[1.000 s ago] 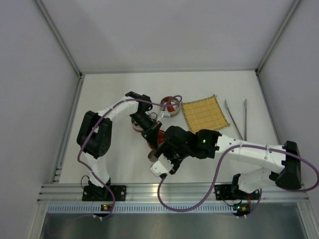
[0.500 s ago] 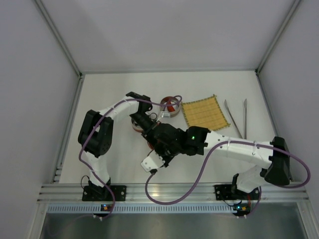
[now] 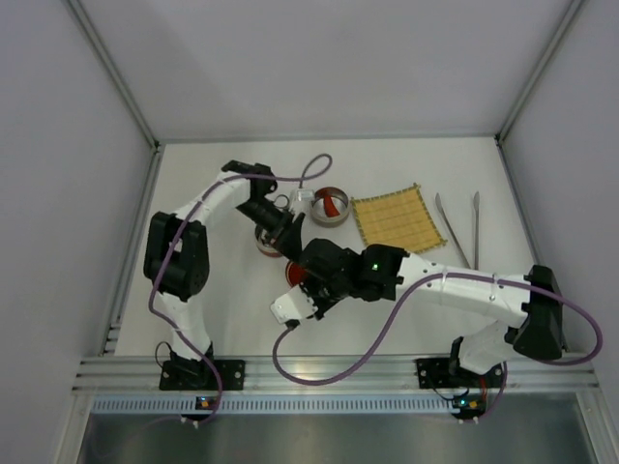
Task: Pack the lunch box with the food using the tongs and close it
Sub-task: Pick up the box lid from the center of the board.
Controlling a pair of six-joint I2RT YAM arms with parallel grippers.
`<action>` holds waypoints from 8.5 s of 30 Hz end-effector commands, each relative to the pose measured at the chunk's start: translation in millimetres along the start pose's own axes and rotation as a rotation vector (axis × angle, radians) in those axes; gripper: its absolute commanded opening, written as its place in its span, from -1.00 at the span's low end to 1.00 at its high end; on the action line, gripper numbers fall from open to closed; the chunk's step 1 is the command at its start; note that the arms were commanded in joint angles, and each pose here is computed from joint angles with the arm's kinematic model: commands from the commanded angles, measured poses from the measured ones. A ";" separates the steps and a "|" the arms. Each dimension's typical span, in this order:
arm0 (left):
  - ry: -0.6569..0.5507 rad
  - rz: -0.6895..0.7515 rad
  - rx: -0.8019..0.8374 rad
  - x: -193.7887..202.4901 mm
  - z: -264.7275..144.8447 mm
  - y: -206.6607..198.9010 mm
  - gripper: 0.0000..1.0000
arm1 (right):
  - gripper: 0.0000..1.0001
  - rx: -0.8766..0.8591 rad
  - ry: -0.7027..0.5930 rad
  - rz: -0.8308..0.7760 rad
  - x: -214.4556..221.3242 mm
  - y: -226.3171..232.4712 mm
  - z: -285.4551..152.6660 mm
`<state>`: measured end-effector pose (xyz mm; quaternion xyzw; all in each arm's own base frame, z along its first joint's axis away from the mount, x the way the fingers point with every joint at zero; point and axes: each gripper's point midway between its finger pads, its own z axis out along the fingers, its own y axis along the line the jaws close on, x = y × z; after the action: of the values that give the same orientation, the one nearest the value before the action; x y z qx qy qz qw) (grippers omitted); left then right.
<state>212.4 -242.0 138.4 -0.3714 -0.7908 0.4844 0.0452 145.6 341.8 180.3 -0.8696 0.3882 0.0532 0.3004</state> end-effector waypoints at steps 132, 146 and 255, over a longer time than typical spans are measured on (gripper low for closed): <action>-1.120 -0.195 -0.051 -154.2 -135.6 -103.8 -0.05 | -1.00 0.604 -0.940 1.755 111.2 -216.6 -151.1; -1.082 -0.188 -0.033 -164.3 -116.7 -108.7 0.08 | -1.00 0.571 -0.921 1.735 101.9 -218.1 -136.7; -1.100 -0.301 -0.046 -167.0 -113.7 -88.4 -0.91 | -0.78 0.655 -0.647 1.726 114.3 -204.6 -95.3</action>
<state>338.0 -283.5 292.5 0.0828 -0.7717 0.5614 -0.2871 355.9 314.3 311.7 -0.0992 0.7945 0.3735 0.4684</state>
